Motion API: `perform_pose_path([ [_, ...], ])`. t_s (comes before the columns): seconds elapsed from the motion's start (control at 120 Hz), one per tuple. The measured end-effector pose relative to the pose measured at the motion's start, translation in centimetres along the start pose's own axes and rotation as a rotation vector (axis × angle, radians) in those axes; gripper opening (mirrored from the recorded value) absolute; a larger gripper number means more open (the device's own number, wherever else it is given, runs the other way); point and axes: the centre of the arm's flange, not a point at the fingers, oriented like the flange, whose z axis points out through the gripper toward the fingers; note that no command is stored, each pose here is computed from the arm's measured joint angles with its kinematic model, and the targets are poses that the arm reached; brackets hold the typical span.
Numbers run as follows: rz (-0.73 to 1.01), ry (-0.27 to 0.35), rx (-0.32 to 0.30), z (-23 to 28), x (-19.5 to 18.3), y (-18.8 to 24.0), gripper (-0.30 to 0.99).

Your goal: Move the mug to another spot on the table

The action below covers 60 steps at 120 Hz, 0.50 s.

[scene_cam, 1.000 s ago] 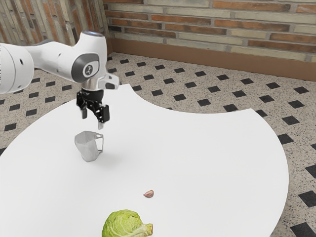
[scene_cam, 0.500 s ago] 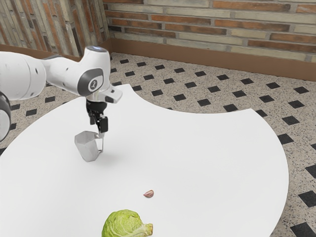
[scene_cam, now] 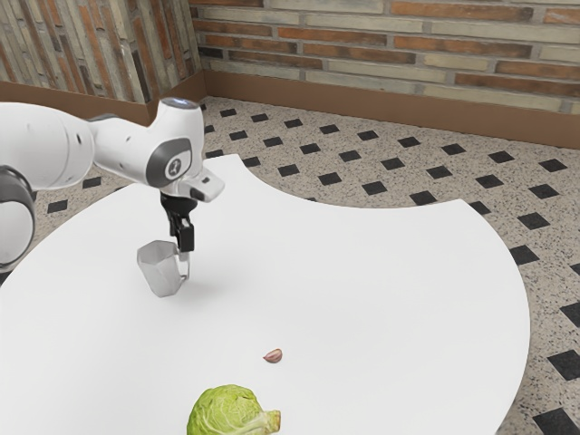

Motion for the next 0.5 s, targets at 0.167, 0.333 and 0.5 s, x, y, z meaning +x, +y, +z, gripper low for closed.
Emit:
perform_pose_path([
  [0.167,0.026,0.002,0.001,0.9,0.1,-0.4,0.69],
  [0.333,0.045,0.009,0.005,1.6,0.2,-0.7,0.69],
  [0.5,0.063,0.016,0.013,2.1,0.5,-0.8,0.69],
])
